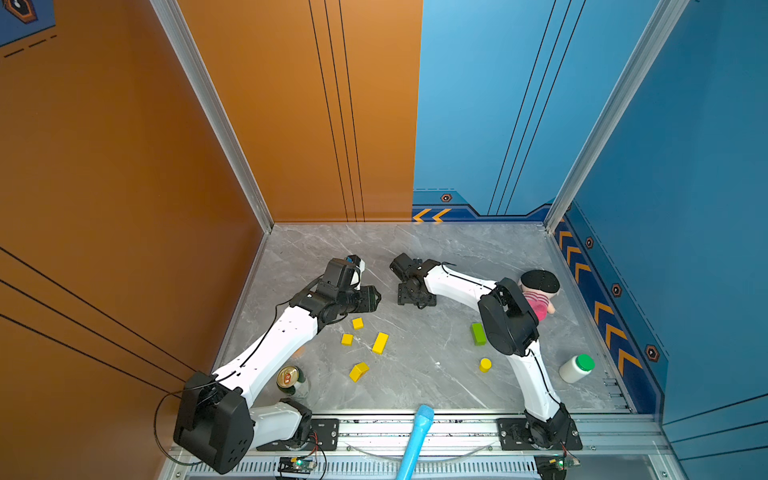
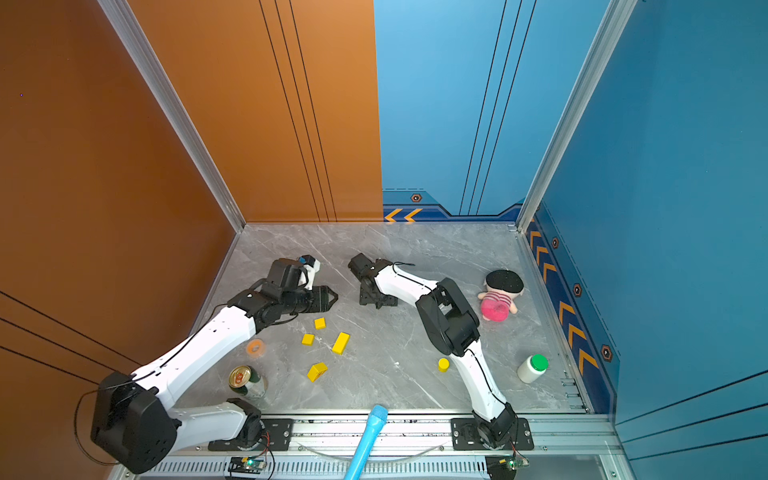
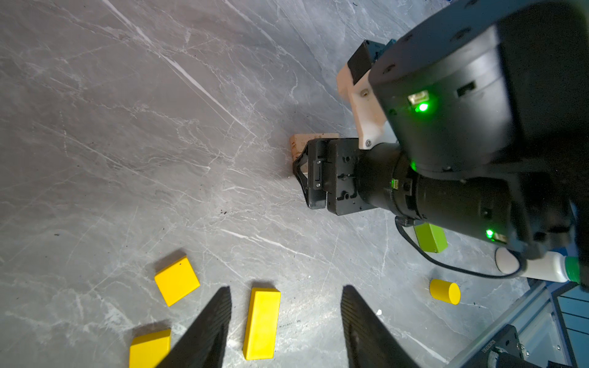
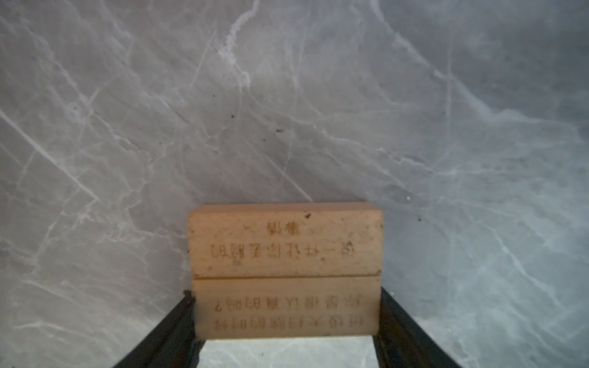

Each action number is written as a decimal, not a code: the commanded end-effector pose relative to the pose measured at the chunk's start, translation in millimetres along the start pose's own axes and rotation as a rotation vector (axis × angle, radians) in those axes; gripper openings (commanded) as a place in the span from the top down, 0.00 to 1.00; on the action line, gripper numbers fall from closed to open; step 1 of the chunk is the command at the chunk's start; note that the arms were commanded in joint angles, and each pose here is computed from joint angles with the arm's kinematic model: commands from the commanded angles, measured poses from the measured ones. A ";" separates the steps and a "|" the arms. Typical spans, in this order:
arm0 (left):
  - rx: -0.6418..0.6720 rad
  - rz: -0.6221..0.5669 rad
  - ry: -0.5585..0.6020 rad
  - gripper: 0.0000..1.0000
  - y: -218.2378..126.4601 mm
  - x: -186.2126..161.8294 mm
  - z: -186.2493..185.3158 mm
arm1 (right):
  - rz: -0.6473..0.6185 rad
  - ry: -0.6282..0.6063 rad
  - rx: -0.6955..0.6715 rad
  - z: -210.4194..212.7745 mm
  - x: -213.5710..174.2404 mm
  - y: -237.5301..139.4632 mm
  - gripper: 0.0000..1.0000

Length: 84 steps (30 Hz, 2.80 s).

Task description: Build the wood block tower

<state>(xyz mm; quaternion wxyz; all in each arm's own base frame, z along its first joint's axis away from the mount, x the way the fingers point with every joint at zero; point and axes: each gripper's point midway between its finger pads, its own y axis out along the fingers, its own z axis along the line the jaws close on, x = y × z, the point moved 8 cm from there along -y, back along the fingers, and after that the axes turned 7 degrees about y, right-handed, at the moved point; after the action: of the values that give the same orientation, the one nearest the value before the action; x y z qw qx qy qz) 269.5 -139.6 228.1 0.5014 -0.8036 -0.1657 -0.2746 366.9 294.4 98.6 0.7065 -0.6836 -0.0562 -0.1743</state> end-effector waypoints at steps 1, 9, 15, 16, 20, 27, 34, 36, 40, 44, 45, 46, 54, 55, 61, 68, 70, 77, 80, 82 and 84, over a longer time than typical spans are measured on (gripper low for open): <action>0.030 -0.002 0.008 0.43 -4.8 -2.7 5.9 | 0.070 -0.030 -0.138 -20.3 -14.3 26.6 0.21; 0.029 -0.001 0.010 0.43 -4.6 -3.1 6.0 | 0.071 -0.033 -0.135 -19.6 -14.2 26.0 0.14; 0.027 -0.002 0.010 0.43 -5.0 -2.8 5.7 | 0.074 -0.036 -0.130 -18.8 -14.3 25.9 0.11; 0.027 -0.001 0.010 0.43 -4.8 -3.0 5.7 | 0.075 -0.038 -0.130 -18.8 -14.2 26.0 0.10; 0.028 -0.003 0.009 0.43 -5.5 -3.5 6.2 | 0.082 -0.044 -0.130 -18.6 -15.9 26.9 0.08; 0.029 -0.003 0.009 0.43 -5.8 -4.0 6.6 | 0.101 -0.051 -0.136 -20.6 -20.3 32.3 0.04; 0.026 -0.004 0.010 0.42 -6.5 -4.5 6.2 | 0.137 -0.060 -0.096 -20.2 -27.6 38.3 0.04; 0.026 -0.003 0.011 0.42 -6.4 -4.8 6.2 | 0.146 -0.058 -0.059 -18.2 -29.5 38.0 0.03; 0.027 -0.004 0.011 0.42 -6.6 -4.4 6.4 | 0.154 -0.055 0.005 -15.5 -32.2 34.5 0.03; 0.025 -0.004 0.011 0.42 -6.7 -4.6 6.3 | 0.165 -0.023 0.038 -25.5 -23.5 34.2 0.02; 0.025 -0.004 0.012 0.43 -6.7 -4.5 6.2 | 0.171 -0.022 0.051 -25.8 -24.4 34.7 0.02; 0.027 -0.004 0.012 0.42 -6.6 -4.5 6.4 | 0.176 -0.018 0.066 -26.0 -24.5 34.7 0.02; 0.023 -0.004 0.010 0.42 -6.4 -3.6 5.6 | 0.218 0.000 0.140 -25.2 -24.3 36.7 0.01; 0.024 -0.003 0.008 0.42 -6.2 -3.9 6.3 | 0.223 0.004 0.149 -25.8 -24.0 37.7 0.01; 0.022 -0.004 0.009 0.42 -6.6 -3.9 5.6 | 0.259 0.019 0.225 -24.6 -27.2 40.0 0.00; 0.022 -0.005 0.006 0.42 -7.2 -4.4 5.9 | 0.250 0.016 0.266 -25.2 -25.9 27.6 0.00; 0.021 -0.004 0.008 0.42 -7.0 -4.6 5.4 | 0.247 0.013 0.264 -26.3 -26.2 24.3 0.00; 0.022 -0.003 0.008 0.43 -6.5 -5.2 5.1 | 0.230 -0.001 0.232 -37.3 -28.4 5.1 0.00; 0.023 -0.001 0.008 0.43 -5.8 -5.7 5.3 | 0.223 -0.026 0.152 -46.2 -31.0 1.4 0.00; 0.022 -0.001 0.008 0.43 -5.9 -5.5 5.1 | 0.193 -0.030 0.138 -49.4 -28.1 -11.5 0.00; 0.023 0.001 0.006 0.43 -5.4 -6.0 5.3 | 0.177 -0.033 0.120 -51.1 -27.2 -14.7 0.02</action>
<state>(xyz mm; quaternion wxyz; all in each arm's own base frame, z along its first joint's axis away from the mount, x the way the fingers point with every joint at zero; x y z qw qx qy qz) 267.2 -136.8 227.2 0.5032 -0.8021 -0.1675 -0.2747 351.4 267.9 109.4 0.7978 -0.5877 -0.0462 -0.1261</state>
